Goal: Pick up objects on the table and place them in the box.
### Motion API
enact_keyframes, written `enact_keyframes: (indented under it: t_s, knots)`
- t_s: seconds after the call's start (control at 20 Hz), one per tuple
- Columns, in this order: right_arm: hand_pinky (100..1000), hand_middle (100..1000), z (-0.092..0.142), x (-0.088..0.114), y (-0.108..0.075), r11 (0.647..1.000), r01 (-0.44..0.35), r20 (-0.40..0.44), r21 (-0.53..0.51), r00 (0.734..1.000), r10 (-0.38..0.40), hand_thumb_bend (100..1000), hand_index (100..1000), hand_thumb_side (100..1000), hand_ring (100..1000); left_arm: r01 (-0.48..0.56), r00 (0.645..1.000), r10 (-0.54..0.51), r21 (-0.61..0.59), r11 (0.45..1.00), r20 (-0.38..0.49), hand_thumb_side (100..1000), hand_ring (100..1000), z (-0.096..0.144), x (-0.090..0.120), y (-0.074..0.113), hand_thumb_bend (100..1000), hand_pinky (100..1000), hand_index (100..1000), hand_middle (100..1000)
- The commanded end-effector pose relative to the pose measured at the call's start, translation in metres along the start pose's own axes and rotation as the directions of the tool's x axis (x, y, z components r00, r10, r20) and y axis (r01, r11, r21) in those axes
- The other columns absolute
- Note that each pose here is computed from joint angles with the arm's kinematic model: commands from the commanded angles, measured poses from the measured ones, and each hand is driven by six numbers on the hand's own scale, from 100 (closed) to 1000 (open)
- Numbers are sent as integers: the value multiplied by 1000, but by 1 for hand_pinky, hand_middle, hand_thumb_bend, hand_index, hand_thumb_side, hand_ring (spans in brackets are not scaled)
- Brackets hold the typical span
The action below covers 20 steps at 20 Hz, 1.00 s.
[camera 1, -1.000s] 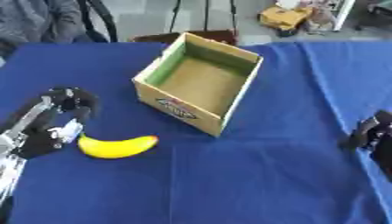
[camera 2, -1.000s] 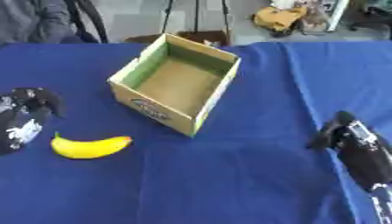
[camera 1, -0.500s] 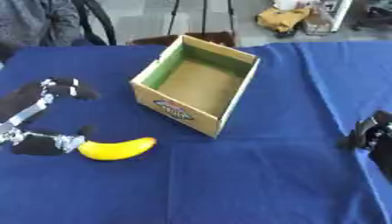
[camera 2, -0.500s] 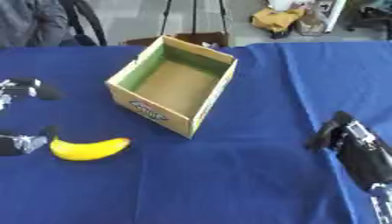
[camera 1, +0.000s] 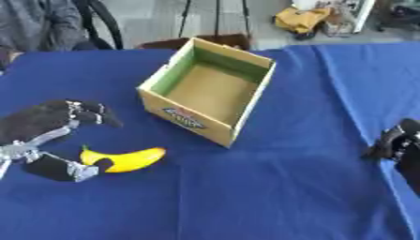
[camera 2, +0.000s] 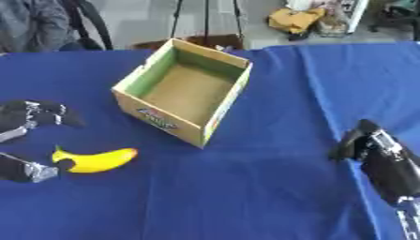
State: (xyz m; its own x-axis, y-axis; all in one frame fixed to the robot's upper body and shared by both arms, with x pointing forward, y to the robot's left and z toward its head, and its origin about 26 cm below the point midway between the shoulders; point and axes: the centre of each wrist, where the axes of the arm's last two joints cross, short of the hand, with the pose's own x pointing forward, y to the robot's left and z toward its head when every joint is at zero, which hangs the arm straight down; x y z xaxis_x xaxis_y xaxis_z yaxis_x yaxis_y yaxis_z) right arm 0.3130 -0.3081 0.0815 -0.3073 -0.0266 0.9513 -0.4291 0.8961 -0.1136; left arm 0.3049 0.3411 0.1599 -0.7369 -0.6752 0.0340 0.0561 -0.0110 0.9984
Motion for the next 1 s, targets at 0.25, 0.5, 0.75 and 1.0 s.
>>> enact_keyframes:
  t_s: [0.25,0.5,0.75,1.0]
  knots:
    - [515,314,-2,9,-5,999,-31,14,11,999,31,100,499,793,374,-3,1000,3,-57,998,-4,628,659,0,-11,-1,224,644,788,645]
    - [515,314,-2,9,-5,999,-31,13,11,999,31,100,499,795,374,4,999,-7,-74,997,-39,670,643,1,-14,-2,252,626,784,602]
    - [515,313,-2,9,-5,999,-32,12,11,999,32,100,499,795,374,19,997,-25,-82,996,-71,722,612,0,-14,-6,258,622,785,604]
    - [515,313,-2,9,-5,999,-32,12,11,999,32,100,499,795,374,27,996,-36,-104,994,-87,759,614,-1,-16,-12,257,620,787,606]
